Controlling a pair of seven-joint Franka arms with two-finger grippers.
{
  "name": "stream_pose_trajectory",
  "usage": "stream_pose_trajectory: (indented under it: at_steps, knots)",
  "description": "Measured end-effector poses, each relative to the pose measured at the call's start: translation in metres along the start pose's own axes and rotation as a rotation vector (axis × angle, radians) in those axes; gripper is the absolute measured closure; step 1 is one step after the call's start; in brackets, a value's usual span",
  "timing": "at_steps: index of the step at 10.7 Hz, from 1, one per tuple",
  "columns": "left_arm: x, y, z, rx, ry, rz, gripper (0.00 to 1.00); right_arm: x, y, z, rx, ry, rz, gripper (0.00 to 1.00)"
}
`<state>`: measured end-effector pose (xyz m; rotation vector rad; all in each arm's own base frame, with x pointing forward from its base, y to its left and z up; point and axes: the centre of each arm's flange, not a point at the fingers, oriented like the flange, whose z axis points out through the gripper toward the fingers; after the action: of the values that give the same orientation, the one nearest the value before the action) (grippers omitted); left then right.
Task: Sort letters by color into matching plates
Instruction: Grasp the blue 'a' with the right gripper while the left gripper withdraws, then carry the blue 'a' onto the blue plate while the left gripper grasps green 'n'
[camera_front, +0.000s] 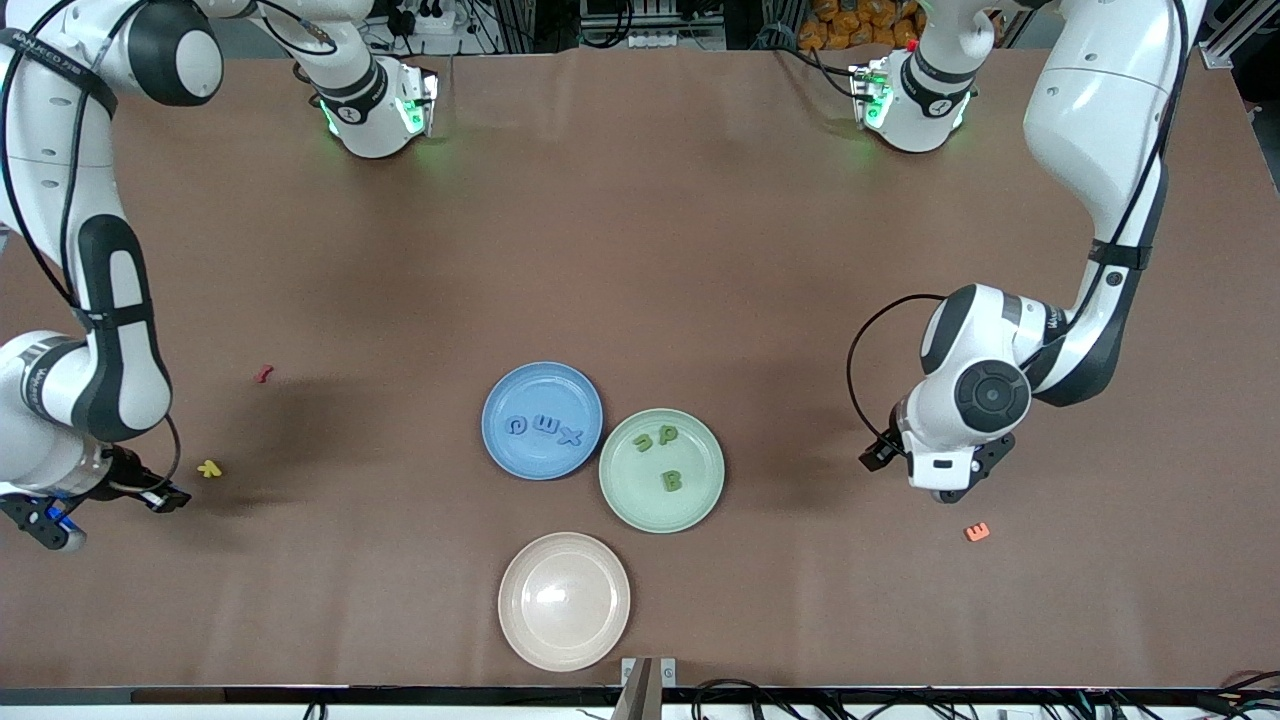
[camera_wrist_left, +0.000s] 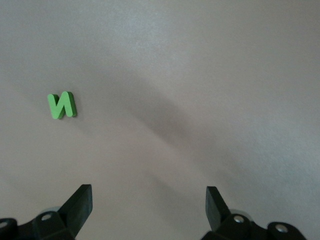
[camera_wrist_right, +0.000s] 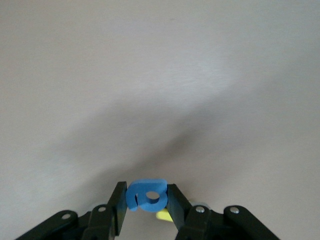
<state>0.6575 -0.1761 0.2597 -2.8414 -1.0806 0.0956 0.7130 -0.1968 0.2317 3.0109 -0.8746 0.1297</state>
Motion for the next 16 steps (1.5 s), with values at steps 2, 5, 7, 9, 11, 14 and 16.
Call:
stream_pose_trajectory:
  at_steps: [2,5,7,9,11,14,16]
  knots:
    - [-0.008,-0.033,0.021,-0.086,0.037,-0.061,0.0,-0.009,-0.03,-0.003,0.006,0.003,-0.044,0.61]
    - [-0.007,-0.103,0.038,-0.094,0.046,-0.139,0.0,-0.031,-0.087,-0.006,0.018,0.004,-0.132,0.61]
    - [0.009,-0.122,0.045,-0.094,0.041,-0.18,0.0,-0.052,-0.132,-0.009,0.03,0.003,-0.198,0.61]
    - [0.027,-0.133,0.052,-0.107,0.039,-0.217,0.0,-0.079,-0.181,-0.014,0.058,-0.002,-0.238,0.61]
    - [0.05,-0.138,0.061,-0.118,0.031,-0.255,0.0,-0.11,-0.23,-0.024,0.091,-0.005,-0.28,0.61]
    - [0.068,-0.133,0.079,-0.135,0.019,-0.277,0.0,-0.16,-0.296,-0.037,0.12,-0.004,-0.38,0.61]
    - [0.07,-0.128,0.091,-0.152,0.016,-0.277,0.0,-0.201,-0.337,-0.04,0.159,-0.03,-0.448,0.61]
